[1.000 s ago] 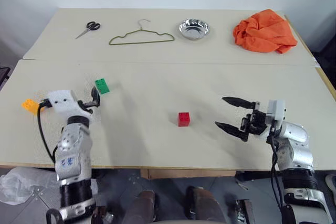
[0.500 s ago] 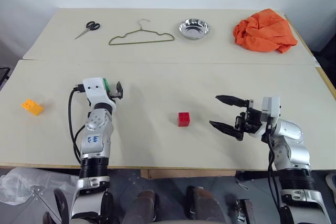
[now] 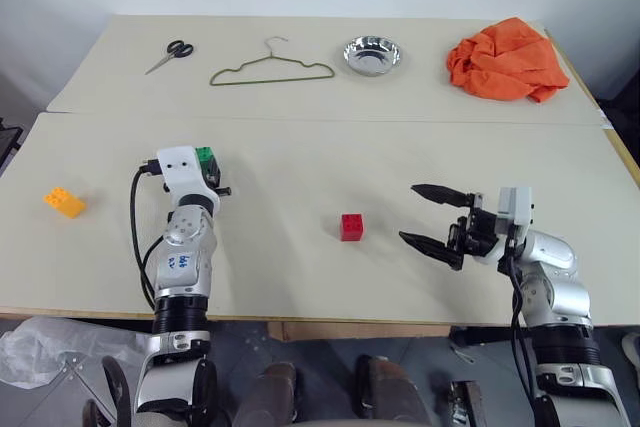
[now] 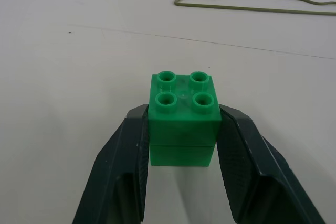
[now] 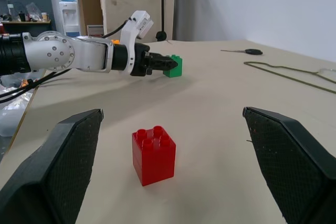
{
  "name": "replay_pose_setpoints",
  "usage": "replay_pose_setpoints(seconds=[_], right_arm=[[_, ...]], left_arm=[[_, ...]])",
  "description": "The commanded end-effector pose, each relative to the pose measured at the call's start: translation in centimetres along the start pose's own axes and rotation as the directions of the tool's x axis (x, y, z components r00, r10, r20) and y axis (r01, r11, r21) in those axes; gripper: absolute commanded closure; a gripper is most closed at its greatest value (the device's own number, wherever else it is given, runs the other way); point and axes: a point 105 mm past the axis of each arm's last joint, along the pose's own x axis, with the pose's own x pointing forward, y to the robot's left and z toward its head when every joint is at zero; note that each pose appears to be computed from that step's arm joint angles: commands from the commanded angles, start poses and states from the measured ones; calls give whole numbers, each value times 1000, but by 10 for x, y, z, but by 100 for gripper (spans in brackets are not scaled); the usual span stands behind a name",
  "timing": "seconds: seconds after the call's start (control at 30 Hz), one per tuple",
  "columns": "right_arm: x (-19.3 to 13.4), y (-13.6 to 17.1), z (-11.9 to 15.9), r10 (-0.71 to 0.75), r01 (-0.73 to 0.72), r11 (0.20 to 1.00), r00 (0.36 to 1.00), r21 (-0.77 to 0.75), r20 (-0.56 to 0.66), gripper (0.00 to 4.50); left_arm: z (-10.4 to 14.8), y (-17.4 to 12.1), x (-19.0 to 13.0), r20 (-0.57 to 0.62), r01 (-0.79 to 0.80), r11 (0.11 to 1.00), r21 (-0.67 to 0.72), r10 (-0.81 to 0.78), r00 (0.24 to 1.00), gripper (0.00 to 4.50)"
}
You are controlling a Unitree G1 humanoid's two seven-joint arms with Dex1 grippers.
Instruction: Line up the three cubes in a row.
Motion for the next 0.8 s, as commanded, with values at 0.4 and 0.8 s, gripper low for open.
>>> replay_pose_setpoints(seconds=[0.4, 0.8], right_arm=[[-47, 0, 16, -102, 96, 993, 990, -70, -95, 0], [-52, 23, 20, -145, 138, 988, 984, -65, -108, 0]], left_arm=[[43, -27, -102, -211, 981, 39, 191, -974, 80, 304], [-4, -70, -79, -283, 971, -174, 164, -951, -122, 304]])
